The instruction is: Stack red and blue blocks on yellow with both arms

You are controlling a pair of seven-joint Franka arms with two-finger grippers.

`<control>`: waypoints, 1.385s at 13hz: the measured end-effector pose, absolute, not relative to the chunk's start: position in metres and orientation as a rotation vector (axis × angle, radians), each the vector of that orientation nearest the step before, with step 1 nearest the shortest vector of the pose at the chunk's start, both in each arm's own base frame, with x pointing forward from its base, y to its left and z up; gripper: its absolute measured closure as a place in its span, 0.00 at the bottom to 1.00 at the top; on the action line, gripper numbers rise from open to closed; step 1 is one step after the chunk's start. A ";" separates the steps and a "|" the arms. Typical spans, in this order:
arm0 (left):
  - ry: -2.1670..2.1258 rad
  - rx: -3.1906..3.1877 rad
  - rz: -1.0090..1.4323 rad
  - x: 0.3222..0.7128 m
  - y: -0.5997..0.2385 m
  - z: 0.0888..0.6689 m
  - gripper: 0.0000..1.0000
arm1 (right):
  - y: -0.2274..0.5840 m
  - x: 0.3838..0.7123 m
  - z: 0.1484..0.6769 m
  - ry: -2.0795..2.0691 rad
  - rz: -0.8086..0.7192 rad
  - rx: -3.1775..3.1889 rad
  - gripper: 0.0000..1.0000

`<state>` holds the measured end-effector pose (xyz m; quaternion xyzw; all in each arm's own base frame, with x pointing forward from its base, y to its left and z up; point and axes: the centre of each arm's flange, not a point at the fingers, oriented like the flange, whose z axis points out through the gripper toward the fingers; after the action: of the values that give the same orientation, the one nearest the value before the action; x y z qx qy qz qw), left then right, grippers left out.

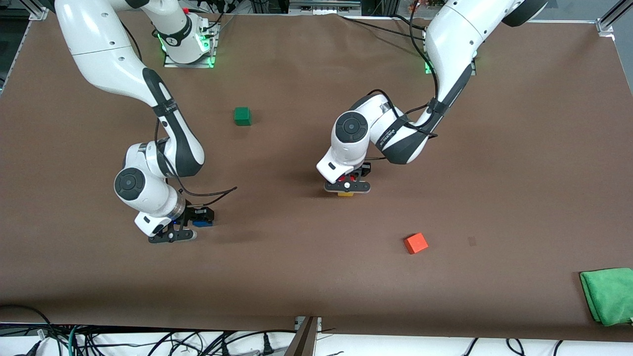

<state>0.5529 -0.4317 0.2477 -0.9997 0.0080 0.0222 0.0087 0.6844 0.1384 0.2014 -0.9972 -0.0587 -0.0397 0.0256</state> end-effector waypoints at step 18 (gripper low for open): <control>-0.231 -3.089 -0.038 0.624 -0.367 0.367 0.00 | 0.301 0.669 0.392 0.194 0.034 -3.036 0.45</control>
<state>0.6243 -0.3668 0.3673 -0.9969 -0.0744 -0.0122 0.0219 0.6694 0.3014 0.3921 -0.9967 0.0636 0.0112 0.0495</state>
